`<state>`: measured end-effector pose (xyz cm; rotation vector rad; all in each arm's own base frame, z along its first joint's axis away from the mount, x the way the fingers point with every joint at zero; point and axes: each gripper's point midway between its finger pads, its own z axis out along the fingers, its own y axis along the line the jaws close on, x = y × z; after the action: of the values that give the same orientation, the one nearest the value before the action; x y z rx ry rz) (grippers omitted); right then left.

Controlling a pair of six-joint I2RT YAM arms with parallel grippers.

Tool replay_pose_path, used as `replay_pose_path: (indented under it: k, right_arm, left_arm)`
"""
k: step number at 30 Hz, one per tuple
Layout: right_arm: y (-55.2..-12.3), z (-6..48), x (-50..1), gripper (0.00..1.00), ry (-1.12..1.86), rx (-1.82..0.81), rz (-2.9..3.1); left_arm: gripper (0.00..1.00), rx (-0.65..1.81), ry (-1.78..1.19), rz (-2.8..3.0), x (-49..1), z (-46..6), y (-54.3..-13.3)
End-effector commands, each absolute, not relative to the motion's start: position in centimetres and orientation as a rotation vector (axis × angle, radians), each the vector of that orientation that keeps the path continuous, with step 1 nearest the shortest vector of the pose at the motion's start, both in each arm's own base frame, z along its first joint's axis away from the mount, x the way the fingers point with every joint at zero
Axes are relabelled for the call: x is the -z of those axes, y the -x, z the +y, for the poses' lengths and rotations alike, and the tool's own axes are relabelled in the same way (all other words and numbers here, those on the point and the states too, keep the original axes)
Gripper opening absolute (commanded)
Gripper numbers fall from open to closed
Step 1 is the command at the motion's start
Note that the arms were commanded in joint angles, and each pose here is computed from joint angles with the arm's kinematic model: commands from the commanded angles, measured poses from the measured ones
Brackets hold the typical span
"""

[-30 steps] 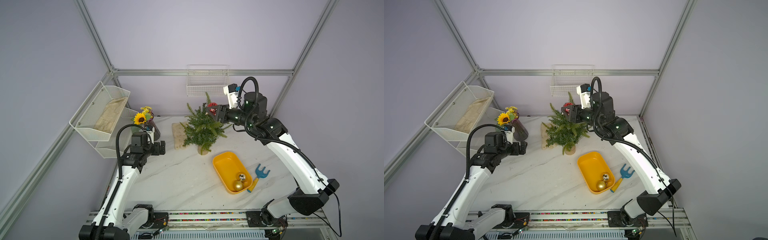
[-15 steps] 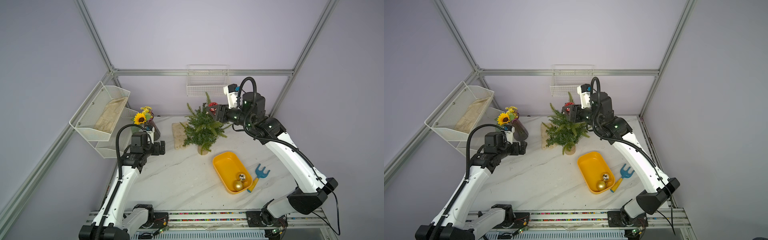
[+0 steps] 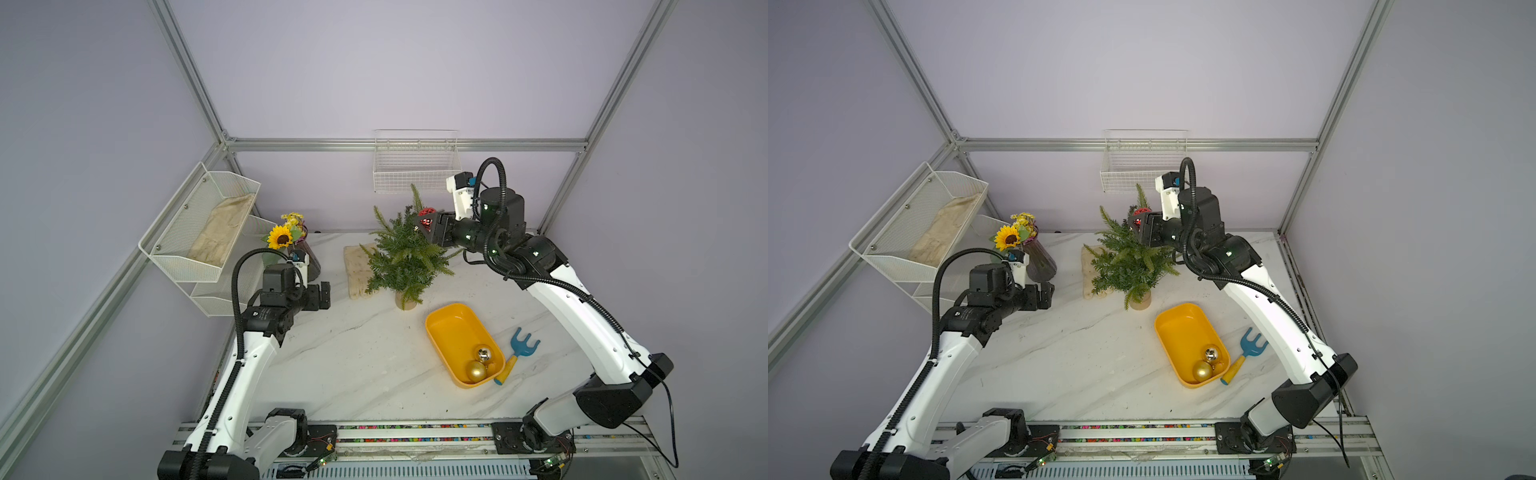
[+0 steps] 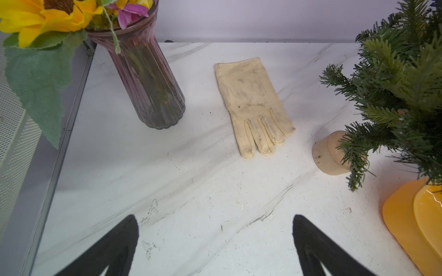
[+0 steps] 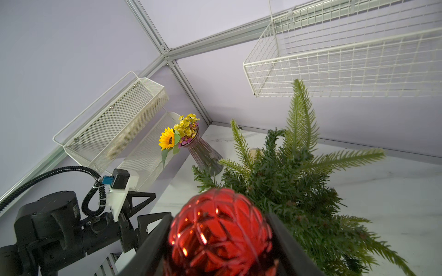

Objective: Decorate the small christmas tree with ornaments
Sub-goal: Hang an ornament on the christmas tree.

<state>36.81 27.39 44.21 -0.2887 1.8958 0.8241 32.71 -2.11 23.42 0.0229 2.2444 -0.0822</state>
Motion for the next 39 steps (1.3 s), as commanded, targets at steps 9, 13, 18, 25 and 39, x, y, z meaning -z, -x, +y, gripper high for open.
replay_pose_path:
  k: [9,13,18,25,39]
  right_arm:
    - [-37.2,26.9,-42.8,0.52,0.272,-0.753,1.922]
    - [-37.5,26.5,-42.7,0.52,0.258,-0.731,1.916]
    - [-37.5,26.6,-43.2,0.52,0.258,-0.74,1.895]
    - [-37.2,27.6,-44.0,0.52,0.293,-0.804,1.855]
    - [-38.5,26.9,-43.4,0.52,0.248,-0.729,1.864]
  left_arm:
    - [1.0,0.065,-0.051,2.232,-22.9,-2.2,-32.7]
    - [1.0,0.066,-0.051,2.232,-22.9,-2.2,-32.7]
    - [1.0,0.066,-0.052,2.234,-22.9,-2.2,-32.7]
    - [1.0,0.065,-0.051,2.235,-22.8,-2.2,-32.7]
    - [1.0,0.064,-0.051,2.236,-22.8,-2.2,-32.7]
